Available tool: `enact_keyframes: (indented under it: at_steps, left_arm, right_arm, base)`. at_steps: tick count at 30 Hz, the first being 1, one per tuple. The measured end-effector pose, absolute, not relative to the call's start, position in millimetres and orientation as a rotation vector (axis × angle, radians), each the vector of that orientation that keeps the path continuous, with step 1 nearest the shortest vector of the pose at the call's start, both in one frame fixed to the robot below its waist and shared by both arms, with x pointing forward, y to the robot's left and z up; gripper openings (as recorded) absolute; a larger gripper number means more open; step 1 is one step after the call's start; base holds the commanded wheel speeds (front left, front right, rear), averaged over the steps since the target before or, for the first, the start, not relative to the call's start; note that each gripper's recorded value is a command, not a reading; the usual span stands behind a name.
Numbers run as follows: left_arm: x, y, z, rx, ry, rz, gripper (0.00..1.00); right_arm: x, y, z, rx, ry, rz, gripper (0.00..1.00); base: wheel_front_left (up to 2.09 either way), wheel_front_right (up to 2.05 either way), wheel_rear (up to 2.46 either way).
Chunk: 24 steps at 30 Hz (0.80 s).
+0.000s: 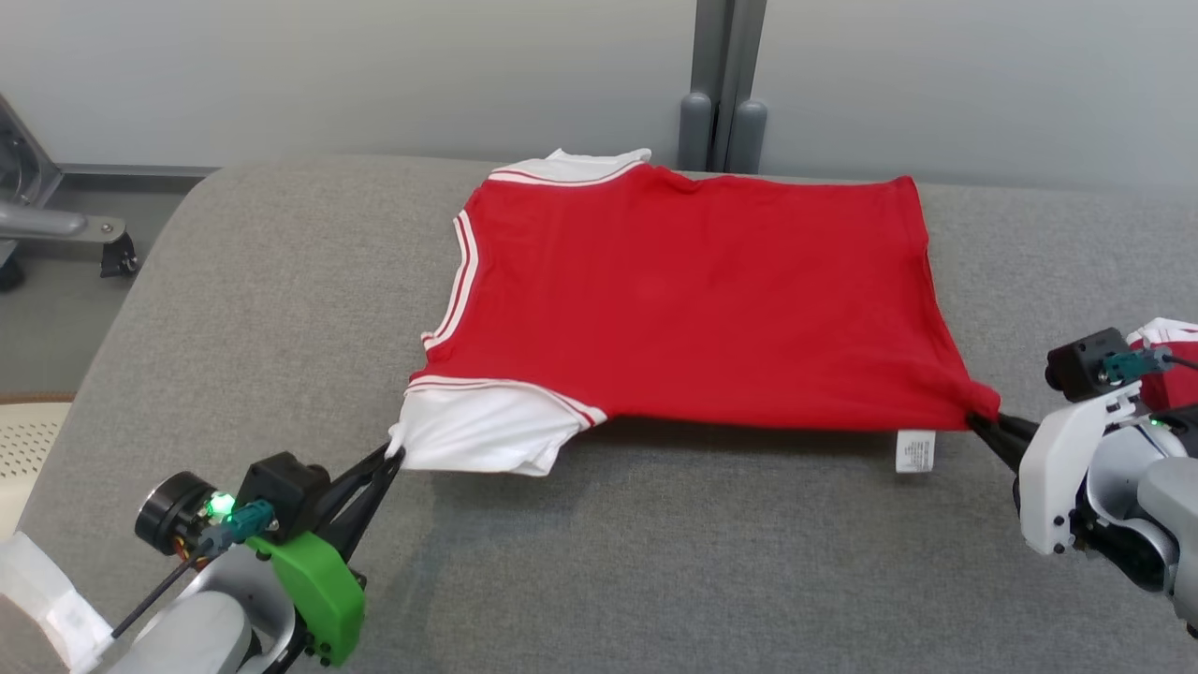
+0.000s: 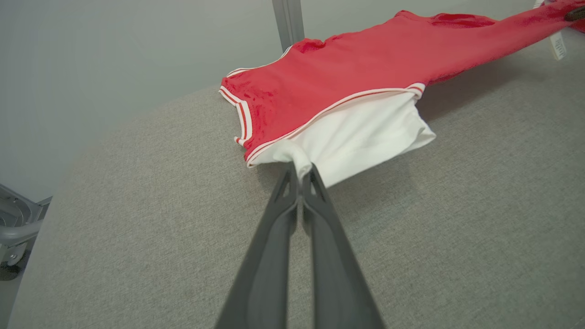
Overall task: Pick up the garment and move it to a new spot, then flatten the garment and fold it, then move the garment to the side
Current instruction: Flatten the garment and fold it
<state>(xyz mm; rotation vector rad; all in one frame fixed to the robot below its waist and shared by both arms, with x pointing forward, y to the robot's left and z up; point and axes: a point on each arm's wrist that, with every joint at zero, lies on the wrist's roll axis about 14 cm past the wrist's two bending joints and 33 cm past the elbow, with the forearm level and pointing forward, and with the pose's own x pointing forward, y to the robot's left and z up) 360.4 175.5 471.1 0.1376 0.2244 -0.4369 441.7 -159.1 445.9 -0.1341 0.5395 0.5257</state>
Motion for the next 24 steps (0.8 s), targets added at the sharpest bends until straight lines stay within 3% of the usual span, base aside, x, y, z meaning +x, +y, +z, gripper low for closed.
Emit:
enact_keyframes:
  at_steps: [13, 24]
  left_arm:
    - [291.2, 176.4, 467.9, 0.235, 0.363, -0.560, 0.00]
    - [331.4, 174.8, 484.6, 0.329, 0.320, -0.546, 0.00]
  right_arm:
    - [362.9, -167.8, 420.8, -0.119, 0.828, 0.626, 0.00]
    - [387.1, -168.0, 432.3, -0.104, 0.848, 0.616, 0.00]
  base:
    - [0.00, 0.00, 0.00]
    - [0.00, 0.00, 0.00]
